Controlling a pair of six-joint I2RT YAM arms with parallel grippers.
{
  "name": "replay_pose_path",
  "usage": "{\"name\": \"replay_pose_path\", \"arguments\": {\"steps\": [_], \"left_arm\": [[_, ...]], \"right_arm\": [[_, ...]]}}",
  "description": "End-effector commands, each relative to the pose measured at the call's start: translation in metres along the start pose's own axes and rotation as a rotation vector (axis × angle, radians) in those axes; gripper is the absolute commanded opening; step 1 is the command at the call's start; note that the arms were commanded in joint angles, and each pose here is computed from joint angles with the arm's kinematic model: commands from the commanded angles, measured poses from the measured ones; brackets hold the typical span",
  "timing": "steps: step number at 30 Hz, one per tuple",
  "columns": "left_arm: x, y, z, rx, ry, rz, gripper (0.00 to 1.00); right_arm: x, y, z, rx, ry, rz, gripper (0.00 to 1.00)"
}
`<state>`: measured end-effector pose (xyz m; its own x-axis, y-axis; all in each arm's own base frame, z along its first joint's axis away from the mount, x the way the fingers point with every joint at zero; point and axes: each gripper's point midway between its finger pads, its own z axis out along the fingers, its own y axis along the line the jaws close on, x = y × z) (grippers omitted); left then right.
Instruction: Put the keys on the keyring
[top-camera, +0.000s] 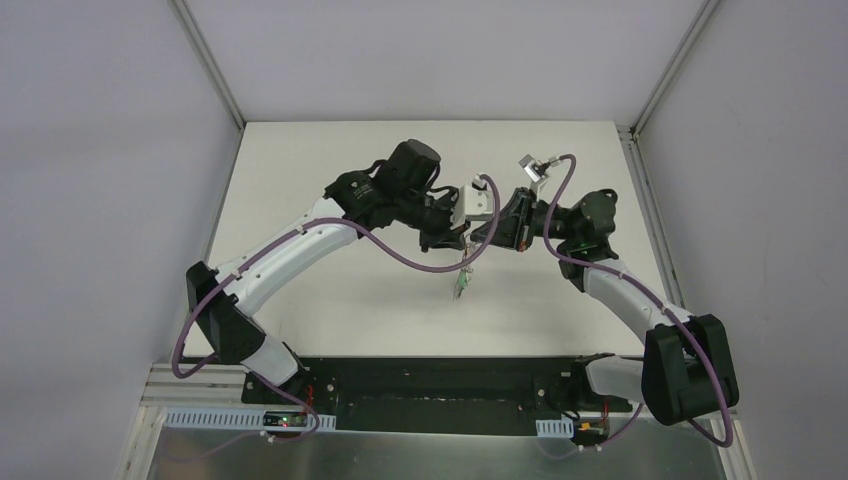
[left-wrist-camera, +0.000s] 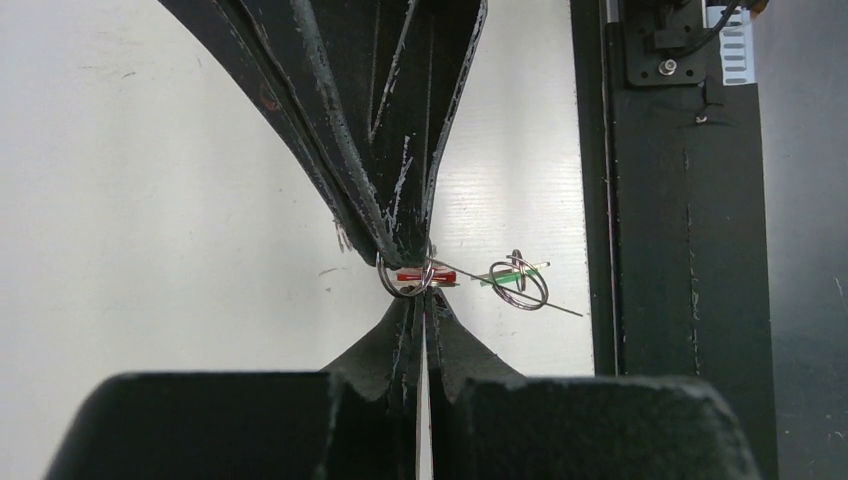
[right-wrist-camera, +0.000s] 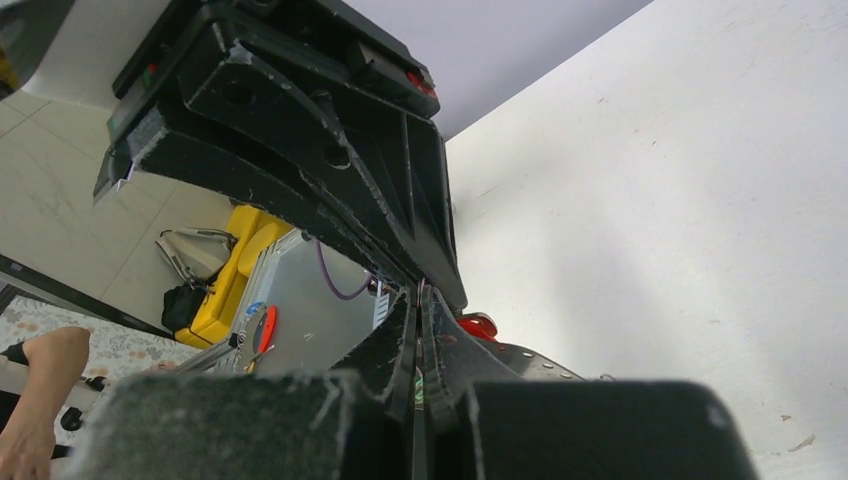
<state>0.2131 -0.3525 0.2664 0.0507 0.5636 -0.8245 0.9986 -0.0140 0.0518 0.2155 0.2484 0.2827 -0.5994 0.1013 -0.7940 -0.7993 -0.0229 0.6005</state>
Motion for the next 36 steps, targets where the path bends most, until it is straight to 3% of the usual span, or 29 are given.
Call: {"name": "replay_pose_path", "arguments": {"steps": [1, 9, 15, 22, 36], "left_arm": [[-0.003, -0.001, 0.000, -0.040, 0.020, -0.016, 0.00], [0.001, -0.002, 0.004, -0.097, 0.077, -0.040, 0.01], [0.000, 0.002, -0.001, -0.126, 0.087, -0.060, 0.22], [-0.001, 0.008, -0.010, -0.146, 0.071, -0.108, 0.37], [-0.022, 0.010, -0.002, -0.001, -0.056, -0.296, 0.41]], "right_arm": [[-0.021, 0.001, 0.001, 0.024, -0.055, -0.074, 0.00], [-0.023, -0.008, -0.001, 0.063, -0.071, -0.061, 0.00], [-0.022, -0.005, -0.003, 0.055, -0.059, -0.081, 0.00], [-0.015, 0.003, -0.005, 0.013, -0.022, -0.122, 0.00], [-0.008, 0.009, -0.006, -0.032, 0.010, -0.134, 0.00]]}}
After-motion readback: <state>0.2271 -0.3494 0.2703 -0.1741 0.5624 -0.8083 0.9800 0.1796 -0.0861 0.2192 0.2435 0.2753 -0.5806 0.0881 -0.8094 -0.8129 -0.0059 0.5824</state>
